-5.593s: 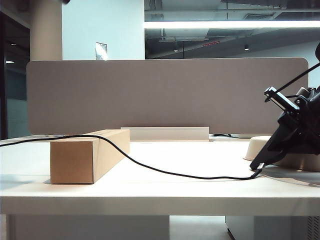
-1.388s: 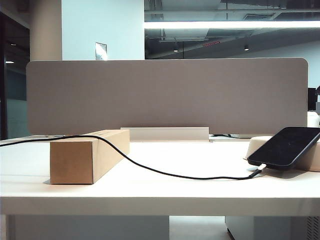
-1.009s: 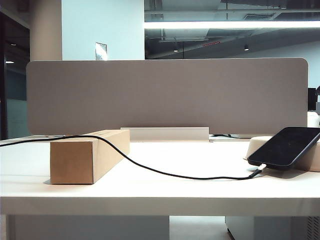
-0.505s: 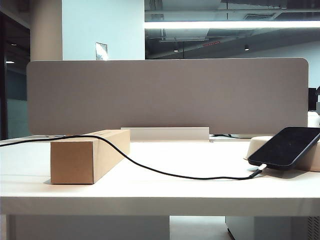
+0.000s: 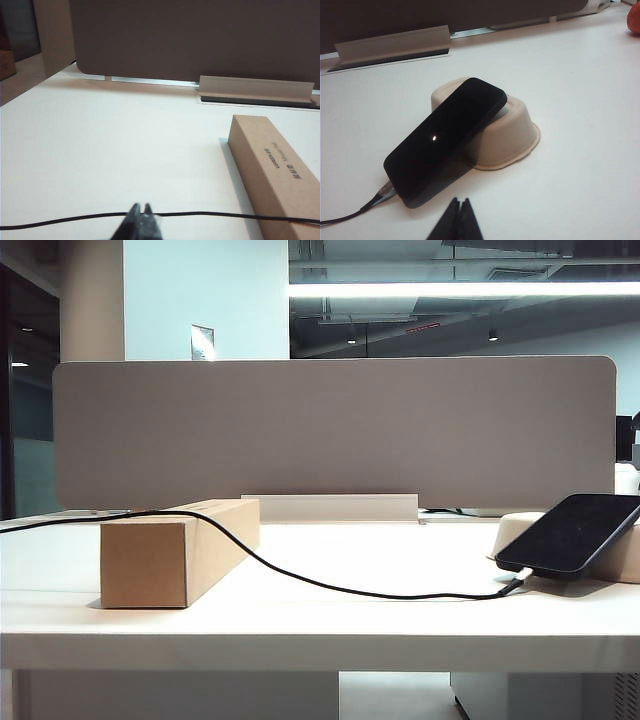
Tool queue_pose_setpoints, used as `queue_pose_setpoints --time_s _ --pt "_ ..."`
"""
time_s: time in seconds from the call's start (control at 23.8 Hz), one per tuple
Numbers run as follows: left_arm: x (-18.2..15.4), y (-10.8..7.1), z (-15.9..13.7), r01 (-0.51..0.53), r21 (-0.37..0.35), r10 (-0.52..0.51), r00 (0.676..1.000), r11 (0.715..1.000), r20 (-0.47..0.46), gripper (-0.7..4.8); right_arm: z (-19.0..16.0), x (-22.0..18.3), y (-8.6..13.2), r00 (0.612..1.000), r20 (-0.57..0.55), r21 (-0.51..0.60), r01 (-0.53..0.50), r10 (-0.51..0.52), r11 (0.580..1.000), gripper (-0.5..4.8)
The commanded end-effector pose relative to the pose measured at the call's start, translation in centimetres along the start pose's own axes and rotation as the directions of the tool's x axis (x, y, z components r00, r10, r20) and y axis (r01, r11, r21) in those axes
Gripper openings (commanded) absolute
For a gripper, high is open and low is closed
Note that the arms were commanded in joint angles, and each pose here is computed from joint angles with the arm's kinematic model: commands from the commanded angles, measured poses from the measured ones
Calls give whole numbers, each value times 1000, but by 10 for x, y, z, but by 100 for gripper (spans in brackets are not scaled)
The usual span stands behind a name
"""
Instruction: Pick up the charging cable and the phone, plug the charging cable into the charging port on the phone, and finally place them back on the table.
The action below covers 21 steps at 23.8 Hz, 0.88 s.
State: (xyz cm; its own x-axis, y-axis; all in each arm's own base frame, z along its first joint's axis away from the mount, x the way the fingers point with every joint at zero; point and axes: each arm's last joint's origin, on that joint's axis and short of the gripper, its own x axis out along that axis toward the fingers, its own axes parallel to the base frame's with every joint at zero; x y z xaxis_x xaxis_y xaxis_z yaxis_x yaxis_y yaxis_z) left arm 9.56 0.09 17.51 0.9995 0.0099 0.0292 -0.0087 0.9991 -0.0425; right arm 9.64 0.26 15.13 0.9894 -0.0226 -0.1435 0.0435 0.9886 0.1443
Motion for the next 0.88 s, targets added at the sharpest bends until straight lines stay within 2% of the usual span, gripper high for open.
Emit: queue_pose_setpoints --time_s 0.04,0.29,0.88 --pt "0 0 1 6 2 -6 1000 1000 10 -6 0 0 0 1000 8 -3 1 -1 1000 -1" --pt "2 0 -9 5 -3 -5 1000 1000 -25 -6 0 0 0 1000 8 -3 1 -1 1000 -1" --pt "2 -1 -9 20 20 -20 999 1000 -26 -6 0 0 0 1000 8 -3 1 -1 1000 -1"
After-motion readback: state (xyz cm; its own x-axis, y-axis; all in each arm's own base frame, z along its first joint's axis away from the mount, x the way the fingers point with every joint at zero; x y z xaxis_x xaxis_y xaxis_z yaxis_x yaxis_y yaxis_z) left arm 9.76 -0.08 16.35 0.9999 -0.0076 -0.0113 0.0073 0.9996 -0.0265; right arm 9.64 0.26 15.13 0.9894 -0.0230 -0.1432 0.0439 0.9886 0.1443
